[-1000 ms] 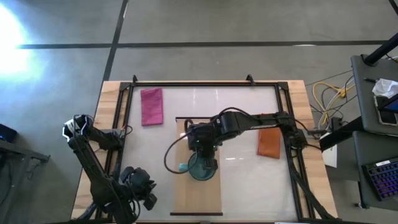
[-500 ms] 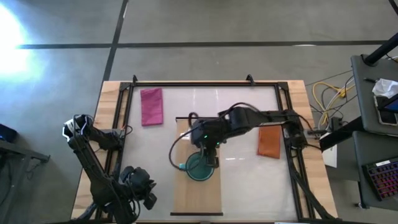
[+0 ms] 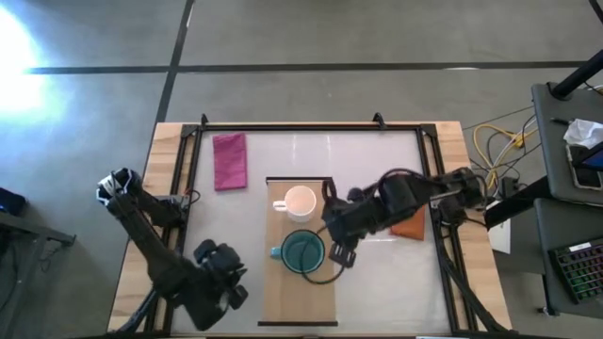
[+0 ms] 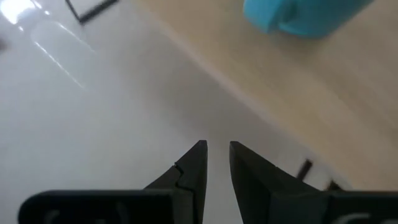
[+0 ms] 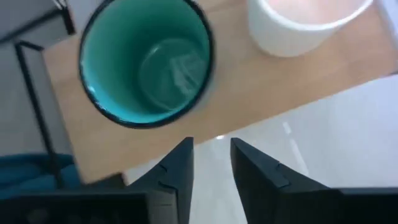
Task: Stack small to large cups/mugs on shelf
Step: Put the right blue cup on the shelf
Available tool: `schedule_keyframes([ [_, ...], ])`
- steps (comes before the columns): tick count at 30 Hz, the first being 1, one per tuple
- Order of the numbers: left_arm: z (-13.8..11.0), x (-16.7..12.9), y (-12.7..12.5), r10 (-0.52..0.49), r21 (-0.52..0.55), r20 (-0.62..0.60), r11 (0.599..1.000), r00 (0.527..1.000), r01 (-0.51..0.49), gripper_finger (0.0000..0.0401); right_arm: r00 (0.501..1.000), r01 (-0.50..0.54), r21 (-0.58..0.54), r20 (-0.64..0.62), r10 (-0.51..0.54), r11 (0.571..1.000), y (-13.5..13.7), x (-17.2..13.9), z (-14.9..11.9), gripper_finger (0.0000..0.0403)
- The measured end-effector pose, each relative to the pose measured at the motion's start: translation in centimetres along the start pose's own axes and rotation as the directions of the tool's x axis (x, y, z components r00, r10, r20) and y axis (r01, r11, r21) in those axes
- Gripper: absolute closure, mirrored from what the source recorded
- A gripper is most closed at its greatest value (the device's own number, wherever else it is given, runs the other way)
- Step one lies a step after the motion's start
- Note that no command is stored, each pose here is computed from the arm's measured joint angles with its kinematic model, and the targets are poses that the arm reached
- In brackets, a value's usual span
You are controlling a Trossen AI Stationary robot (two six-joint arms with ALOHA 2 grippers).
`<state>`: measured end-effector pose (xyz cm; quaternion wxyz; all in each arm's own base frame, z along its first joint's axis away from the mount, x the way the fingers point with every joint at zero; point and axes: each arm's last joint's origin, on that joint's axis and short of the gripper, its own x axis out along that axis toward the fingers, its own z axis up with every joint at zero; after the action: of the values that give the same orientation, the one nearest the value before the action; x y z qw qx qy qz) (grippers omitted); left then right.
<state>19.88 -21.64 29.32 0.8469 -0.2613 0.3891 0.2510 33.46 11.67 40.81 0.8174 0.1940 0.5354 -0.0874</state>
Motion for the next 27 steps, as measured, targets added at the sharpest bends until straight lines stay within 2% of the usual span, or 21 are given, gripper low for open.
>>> schedule_keyframes([
  [5,1.6,0.6,-0.1,0.02,0.054,0.003,0.998,1.0,-0.02,0.0347,0.991,0.074,0.092,-0.121,-0.062,0.993,1.3,2.7,-2.3,0.0352],
  [9,2.0,1.0,-0.1,0.03,0.068,0.007,0.997,1.0,-0.03,0.0347,0.992,0.038,0.135,-0.126,-0.021,0.99,2.8,4.9,-3.4,0.0389],
  [13,2.4,1.3,0.0,0.041,0.078,0.009,0.996,0.999,-0.042,0.0347,0.994,-0.074,0.164,-0.062,0.085,0.984,3.9,6.6,-3.2,0.0394],
  [17,2.9,1.6,0.0,0.044,0.09,0.014,0.995,0.999,-0.045,0.0347,0.99,-0.135,0.182,-0.009,0.139,0.974,4.4,7.4,-2.7,0.0394],
  [27,4.0,2.4,0.2,0.065,0.12,0.025,0.99,0.998,-0.068,0.0347,0.986,-0.165,0.194,0.045,0.159,0.967,4.4,7.6,-2.0,0.0394],
])
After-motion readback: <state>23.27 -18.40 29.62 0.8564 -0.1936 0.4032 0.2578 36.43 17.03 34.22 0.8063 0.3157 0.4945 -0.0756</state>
